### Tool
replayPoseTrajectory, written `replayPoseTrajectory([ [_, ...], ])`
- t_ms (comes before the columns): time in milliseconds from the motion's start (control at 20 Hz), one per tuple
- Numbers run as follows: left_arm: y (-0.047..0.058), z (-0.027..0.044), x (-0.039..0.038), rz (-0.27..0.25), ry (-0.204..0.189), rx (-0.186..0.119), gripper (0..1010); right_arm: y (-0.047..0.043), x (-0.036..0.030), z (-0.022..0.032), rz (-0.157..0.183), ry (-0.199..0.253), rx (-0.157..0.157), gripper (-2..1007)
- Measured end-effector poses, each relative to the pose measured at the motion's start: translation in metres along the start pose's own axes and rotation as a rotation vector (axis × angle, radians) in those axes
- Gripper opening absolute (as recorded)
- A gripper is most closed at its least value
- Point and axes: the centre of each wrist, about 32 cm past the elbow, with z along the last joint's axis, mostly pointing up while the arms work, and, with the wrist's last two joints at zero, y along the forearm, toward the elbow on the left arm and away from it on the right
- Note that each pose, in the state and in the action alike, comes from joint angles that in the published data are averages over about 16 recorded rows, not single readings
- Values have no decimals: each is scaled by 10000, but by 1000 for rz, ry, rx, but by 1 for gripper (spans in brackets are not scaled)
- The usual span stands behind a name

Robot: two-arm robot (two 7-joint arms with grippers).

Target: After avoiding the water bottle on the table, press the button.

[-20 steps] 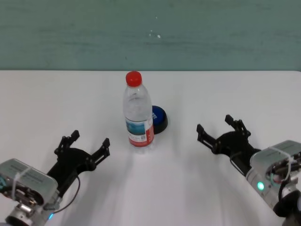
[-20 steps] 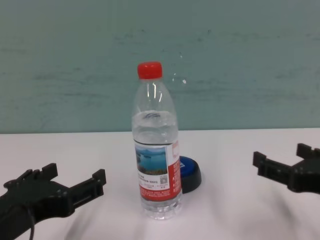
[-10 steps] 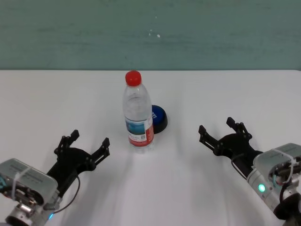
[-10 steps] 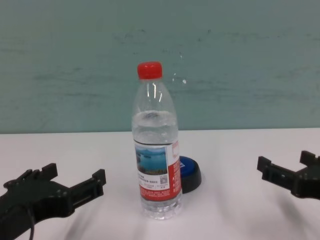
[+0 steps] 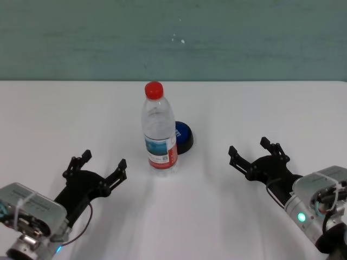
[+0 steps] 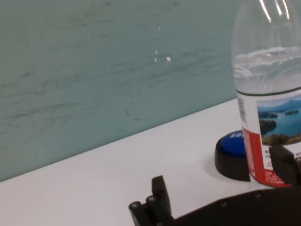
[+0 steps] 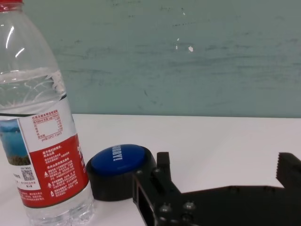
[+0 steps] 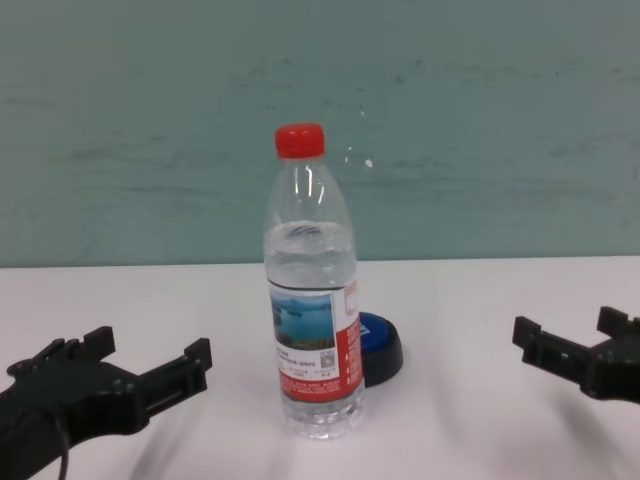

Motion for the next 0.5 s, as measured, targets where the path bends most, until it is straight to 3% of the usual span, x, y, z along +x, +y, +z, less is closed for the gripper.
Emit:
replayPoseTrajectory([
  [500,0,0,0,0,0,0,1000,2,0,1,0,1,-2,1004],
])
